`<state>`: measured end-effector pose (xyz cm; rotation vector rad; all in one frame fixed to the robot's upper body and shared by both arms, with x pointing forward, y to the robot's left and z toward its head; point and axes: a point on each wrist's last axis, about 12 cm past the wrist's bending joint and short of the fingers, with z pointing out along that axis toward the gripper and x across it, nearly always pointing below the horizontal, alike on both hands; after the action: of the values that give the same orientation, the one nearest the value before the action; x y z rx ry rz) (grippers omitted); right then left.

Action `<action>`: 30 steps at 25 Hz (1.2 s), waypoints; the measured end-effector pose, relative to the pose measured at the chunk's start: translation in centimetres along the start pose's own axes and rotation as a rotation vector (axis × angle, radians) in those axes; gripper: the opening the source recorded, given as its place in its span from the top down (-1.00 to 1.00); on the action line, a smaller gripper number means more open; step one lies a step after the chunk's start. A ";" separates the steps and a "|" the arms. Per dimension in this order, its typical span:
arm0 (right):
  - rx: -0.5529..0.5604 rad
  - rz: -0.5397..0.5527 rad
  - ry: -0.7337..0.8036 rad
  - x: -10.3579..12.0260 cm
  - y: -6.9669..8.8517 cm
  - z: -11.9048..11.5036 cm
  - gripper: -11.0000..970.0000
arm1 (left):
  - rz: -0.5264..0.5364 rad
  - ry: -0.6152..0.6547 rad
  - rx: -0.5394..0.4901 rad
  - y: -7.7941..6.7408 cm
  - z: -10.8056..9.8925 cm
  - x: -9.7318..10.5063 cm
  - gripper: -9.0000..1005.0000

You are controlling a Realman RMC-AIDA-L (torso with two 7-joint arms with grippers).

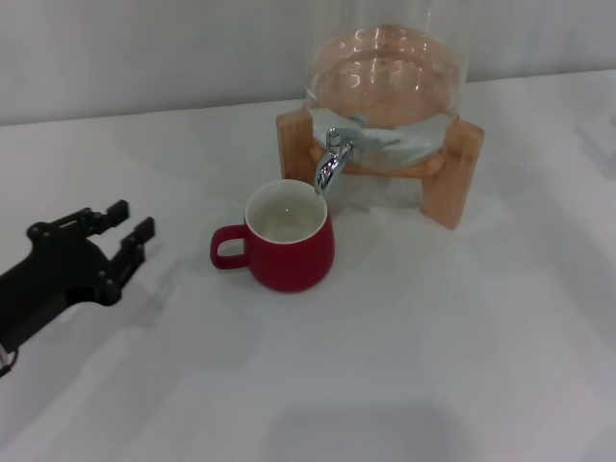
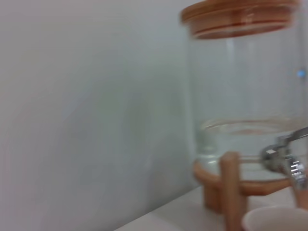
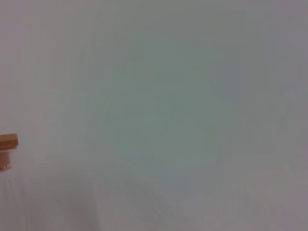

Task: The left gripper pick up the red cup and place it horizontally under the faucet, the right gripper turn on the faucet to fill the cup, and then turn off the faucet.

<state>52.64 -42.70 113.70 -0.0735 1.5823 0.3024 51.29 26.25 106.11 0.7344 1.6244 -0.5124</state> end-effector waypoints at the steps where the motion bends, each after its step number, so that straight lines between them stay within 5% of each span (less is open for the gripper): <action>1: 0.000 0.000 0.000 0.0 0.0 0.0 -0.31 | -0.004 0.006 -0.017 0.2 -0.1 0.1 0.31; 11: -0.005 -0.001 -0.003 -0.1 0.1 0.2 -0.31 | -0.130 0.019 -0.127 1.9 0.7 0.3 0.31; 22: -0.008 -0.002 -0.005 -0.2 0.1 0.3 -0.31 | -0.173 0.085 -0.034 2.0 5.1 0.4 0.30; 30: -0.010 -0.002 -0.007 -0.2 0.2 0.5 -0.31 | -0.156 0.142 0.041 1.2 6.4 0.5 0.30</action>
<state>53.05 -42.44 113.96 -0.0821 1.5739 0.3086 56.56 22.79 104.50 0.6902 1.8177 -0.6194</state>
